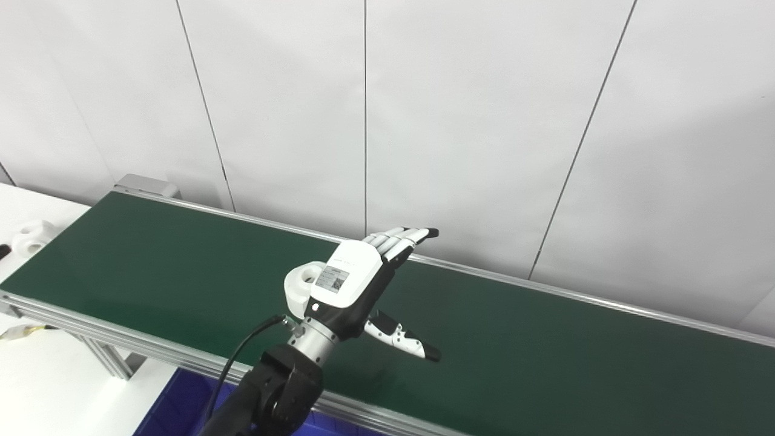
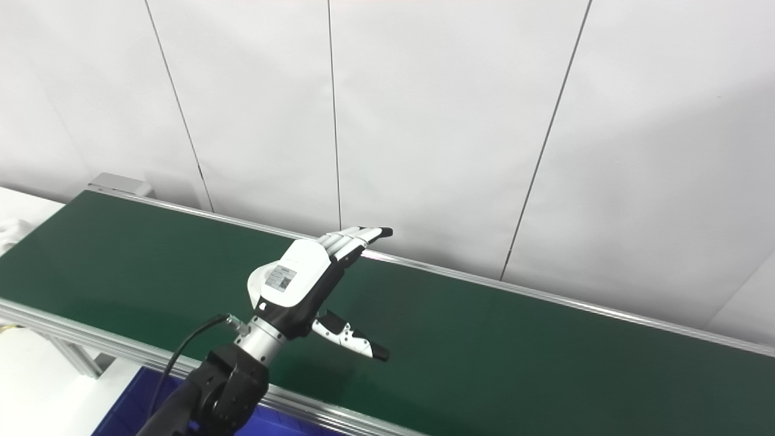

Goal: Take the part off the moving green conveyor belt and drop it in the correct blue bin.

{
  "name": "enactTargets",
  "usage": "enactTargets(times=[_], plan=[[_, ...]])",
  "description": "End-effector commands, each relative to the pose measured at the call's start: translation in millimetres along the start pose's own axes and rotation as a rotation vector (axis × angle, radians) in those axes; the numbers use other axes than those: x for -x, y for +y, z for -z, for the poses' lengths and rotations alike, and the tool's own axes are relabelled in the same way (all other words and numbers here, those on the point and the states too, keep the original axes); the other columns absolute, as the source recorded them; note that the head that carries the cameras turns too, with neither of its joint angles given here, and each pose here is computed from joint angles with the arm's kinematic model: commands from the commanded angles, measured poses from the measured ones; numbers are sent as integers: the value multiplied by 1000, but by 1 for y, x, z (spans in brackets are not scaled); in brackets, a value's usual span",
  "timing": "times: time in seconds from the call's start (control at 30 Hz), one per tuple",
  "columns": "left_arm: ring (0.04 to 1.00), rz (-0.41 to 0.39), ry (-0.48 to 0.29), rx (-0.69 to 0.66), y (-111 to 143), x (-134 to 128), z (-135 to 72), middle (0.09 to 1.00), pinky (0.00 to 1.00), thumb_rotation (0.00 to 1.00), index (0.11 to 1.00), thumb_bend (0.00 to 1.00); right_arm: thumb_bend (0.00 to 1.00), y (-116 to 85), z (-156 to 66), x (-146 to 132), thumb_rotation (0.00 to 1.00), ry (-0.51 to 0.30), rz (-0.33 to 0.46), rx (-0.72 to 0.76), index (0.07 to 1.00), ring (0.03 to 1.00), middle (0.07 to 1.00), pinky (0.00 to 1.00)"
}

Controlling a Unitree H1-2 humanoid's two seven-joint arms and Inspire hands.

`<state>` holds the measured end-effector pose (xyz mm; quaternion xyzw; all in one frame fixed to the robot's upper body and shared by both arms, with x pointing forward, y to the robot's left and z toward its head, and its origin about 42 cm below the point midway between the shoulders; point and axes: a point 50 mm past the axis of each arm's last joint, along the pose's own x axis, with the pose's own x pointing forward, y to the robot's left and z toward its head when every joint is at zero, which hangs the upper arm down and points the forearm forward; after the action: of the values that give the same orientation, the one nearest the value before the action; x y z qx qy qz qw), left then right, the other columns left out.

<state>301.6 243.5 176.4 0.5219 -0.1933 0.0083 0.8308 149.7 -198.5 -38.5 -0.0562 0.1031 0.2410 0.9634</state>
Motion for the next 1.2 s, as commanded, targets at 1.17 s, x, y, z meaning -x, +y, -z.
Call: enactTargets(times=[1.17], plan=[[784,-24,279,-178,14,-2,38,826,704,454,832,966,933,6,-5,-6,934,-17,-6,9,988,964,978,833]])
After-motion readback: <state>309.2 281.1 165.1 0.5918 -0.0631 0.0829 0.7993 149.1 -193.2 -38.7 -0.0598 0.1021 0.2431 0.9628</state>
